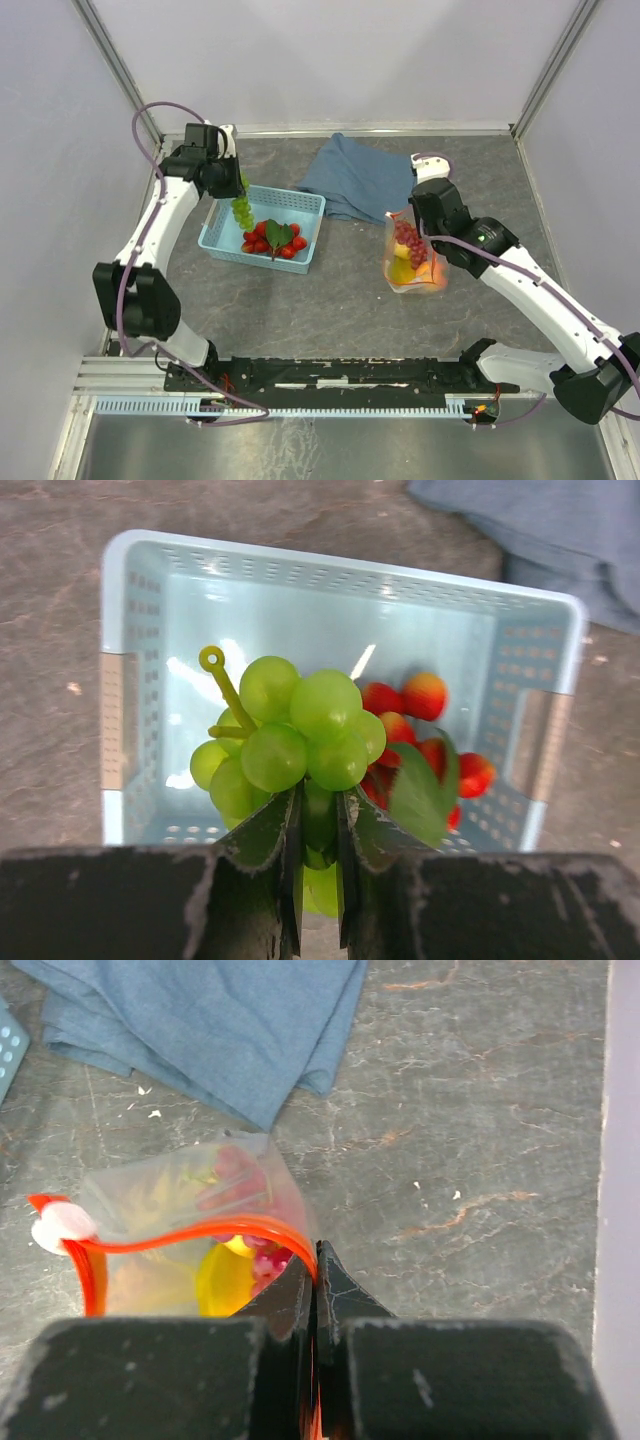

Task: Place the food in the zip-top bag and seal the zipper
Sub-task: Pick up the fake fruit from the bin, then place the fake fruit in the zipper food storage bag.

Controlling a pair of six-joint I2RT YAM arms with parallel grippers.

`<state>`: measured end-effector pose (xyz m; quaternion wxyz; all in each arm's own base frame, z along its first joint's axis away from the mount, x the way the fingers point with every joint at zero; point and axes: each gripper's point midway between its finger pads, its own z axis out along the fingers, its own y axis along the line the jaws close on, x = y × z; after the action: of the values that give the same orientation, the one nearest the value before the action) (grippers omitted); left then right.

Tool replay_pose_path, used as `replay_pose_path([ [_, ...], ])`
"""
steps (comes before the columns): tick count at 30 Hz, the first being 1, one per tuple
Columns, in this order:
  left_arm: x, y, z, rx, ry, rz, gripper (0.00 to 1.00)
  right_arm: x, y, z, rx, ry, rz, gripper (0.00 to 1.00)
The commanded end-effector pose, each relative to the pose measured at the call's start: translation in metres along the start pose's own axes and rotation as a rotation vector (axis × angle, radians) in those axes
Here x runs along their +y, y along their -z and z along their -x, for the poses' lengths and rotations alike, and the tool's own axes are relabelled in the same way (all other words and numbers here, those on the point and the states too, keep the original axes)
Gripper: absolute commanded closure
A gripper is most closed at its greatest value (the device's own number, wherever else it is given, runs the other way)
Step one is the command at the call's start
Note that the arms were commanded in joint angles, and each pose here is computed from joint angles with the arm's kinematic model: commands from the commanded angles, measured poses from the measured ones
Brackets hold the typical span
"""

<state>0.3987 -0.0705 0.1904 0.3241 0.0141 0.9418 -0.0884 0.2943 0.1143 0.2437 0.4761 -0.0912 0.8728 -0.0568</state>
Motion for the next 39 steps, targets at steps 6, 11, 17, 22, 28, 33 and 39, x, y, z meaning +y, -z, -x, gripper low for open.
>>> replay_pose_path([
  [6,-0.087,0.068,0.008,-0.184,0.082,-0.371,0.87,-0.013,0.015,0.025,-0.058,-0.057,-0.043,0.98],
  [11,-0.13,0.089,-0.003,-0.218,0.101,-0.501,0.87,0.003,0.0,0.015,-0.015,-0.08,-0.008,0.98],
  [17,-0.182,0.116,-0.009,-0.277,0.132,-0.653,0.87,0.026,-0.008,0.008,0.017,-0.125,0.078,0.98],
  [22,-0.223,0.144,-0.004,-0.381,0.168,-0.771,0.87,0.037,-0.008,0.008,0.024,-0.16,0.129,0.98],
  [28,-0.259,0.16,-0.006,-0.456,0.225,-0.869,0.87,0.044,-0.004,0.011,0.023,-0.181,0.172,0.98],
  [33,-0.288,0.171,-0.01,-0.5,0.239,-0.938,0.88,0.051,0.0,0.014,0.017,-0.207,0.213,0.98],
  [39,-0.31,0.176,-0.013,-0.579,0.241,-0.943,0.88,0.061,-0.001,0.015,0.022,-0.227,0.258,0.98],
])
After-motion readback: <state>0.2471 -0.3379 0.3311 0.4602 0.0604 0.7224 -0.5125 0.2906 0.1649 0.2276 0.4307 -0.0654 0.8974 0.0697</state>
